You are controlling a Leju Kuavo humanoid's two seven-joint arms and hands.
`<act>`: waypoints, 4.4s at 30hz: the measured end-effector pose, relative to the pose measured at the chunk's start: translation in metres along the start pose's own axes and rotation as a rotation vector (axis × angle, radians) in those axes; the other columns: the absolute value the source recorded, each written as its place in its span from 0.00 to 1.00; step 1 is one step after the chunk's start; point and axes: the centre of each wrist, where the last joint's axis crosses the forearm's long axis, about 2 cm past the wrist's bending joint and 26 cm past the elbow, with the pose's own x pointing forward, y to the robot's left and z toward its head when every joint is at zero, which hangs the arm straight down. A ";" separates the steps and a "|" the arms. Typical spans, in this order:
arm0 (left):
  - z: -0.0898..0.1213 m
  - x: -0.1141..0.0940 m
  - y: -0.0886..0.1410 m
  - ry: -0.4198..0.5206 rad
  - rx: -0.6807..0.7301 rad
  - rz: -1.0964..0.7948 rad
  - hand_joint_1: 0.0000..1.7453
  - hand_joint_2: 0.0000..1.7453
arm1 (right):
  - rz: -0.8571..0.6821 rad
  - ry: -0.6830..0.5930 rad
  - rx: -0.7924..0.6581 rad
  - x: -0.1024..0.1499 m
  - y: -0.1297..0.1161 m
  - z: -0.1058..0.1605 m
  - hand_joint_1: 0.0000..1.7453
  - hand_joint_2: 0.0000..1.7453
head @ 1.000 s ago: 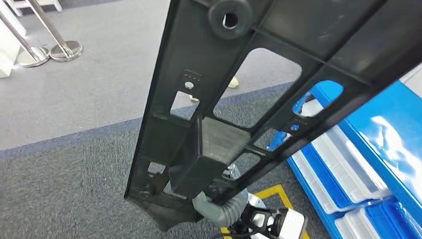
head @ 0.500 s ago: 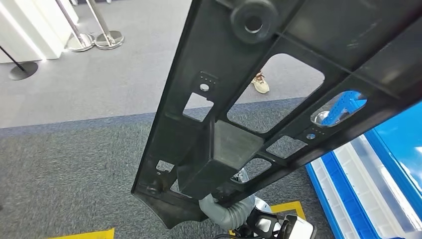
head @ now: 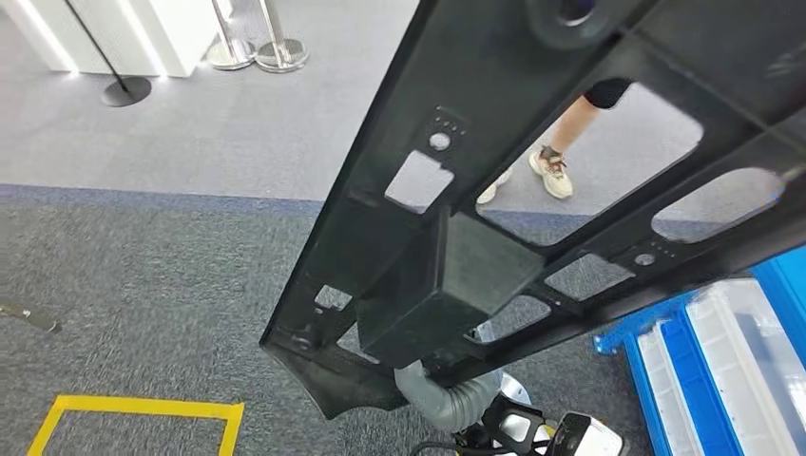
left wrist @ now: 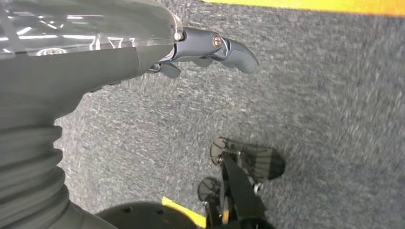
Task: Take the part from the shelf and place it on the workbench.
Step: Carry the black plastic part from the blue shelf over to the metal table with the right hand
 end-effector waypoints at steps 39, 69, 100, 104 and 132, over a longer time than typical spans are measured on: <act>-0.003 0.007 0.013 0.027 0.190 0.059 0.00 1.00 | -0.060 0.088 0.039 -0.014 -0.005 0.018 1.00 1.00; -0.006 0.013 0.052 0.021 0.250 0.067 0.00 1.00 | -0.102 0.123 0.050 -0.019 -0.001 0.026 1.00 1.00; -0.007 0.018 0.052 -0.065 0.178 0.062 0.00 1.00 | -0.095 0.111 0.031 -0.018 -0.005 0.023 1.00 1.00; -0.007 0.016 0.050 -0.070 0.168 0.066 0.00 1.00 | -0.123 0.100 0.032 -0.018 -0.006 0.021 1.00 1.00; -0.008 0.019 0.050 -0.073 0.136 0.079 0.00 1.00 | -0.121 0.086 0.016 -0.015 -0.011 0.020 1.00 1.00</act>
